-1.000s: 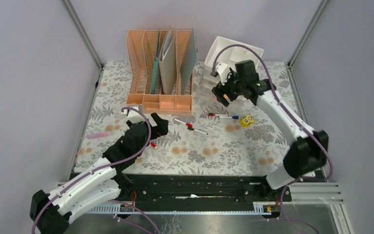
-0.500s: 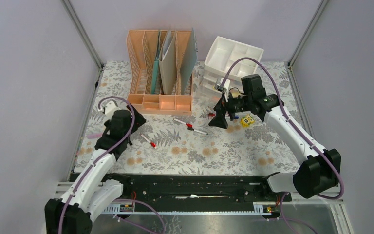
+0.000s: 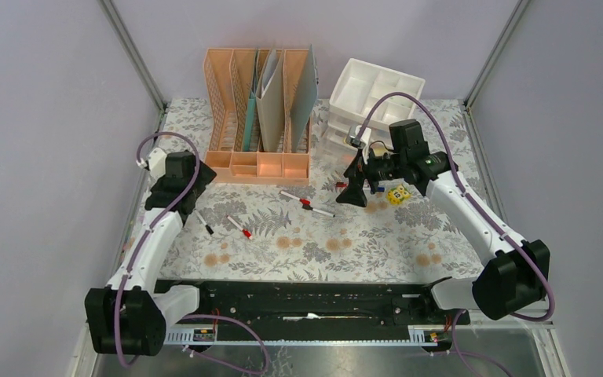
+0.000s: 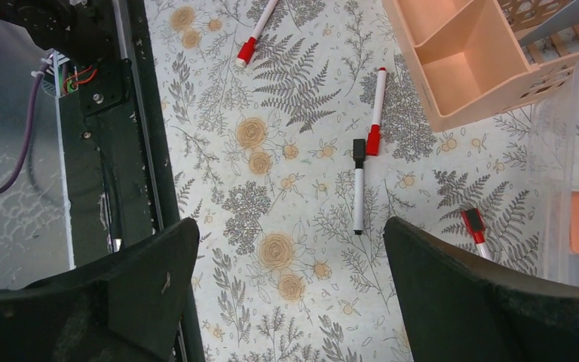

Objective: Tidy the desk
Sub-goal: Pick up the stationery from the corner of the board.

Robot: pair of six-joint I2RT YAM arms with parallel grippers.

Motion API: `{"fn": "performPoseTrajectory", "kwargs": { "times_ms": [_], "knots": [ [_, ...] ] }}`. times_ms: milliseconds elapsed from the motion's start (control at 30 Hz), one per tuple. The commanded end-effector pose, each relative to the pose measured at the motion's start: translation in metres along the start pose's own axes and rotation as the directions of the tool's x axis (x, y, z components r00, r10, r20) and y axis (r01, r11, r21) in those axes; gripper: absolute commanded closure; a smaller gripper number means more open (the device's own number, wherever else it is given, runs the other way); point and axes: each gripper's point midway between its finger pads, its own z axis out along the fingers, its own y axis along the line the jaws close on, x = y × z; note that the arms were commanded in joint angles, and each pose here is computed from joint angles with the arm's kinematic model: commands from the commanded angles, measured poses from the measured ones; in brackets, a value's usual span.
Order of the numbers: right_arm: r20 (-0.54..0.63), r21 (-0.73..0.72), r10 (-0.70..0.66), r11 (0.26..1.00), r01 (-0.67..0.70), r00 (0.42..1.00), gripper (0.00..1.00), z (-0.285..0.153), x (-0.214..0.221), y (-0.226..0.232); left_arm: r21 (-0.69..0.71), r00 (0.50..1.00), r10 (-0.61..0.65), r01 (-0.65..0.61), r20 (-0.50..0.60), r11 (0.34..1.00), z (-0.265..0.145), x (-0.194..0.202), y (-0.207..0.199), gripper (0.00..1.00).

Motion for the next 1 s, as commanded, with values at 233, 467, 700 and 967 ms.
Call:
{"fn": "performPoseTrajectory", "kwargs": {
  "times_ms": [233,467,700,967],
  "knots": [
    [-0.061,0.023,-0.109,0.994,0.111,0.992,0.0,-0.003,0.008,-0.012,-0.204,0.929,-0.322,0.356,0.181,0.912,0.037,-0.028,0.079,0.03],
    [-0.112,0.031,-0.078,0.996,0.082,0.991,0.0,0.0,0.025,-0.024,-0.431,0.86,-0.498,0.493,0.111,0.756,0.077,-0.003,0.124,0.15],
    [-0.088,0.031,-0.031,0.999,0.033,0.996,0.0,-0.008,0.033,-0.031,-0.48,0.841,-0.521,0.522,0.149,0.705,0.094,-0.002,0.138,0.19],
    [-0.066,0.024,-0.022,0.999,0.024,0.998,0.0,-0.012,0.034,-0.03,-0.578,0.846,-0.521,0.483,0.113,0.658,0.113,-0.003,0.148,0.24]
  ]
}}
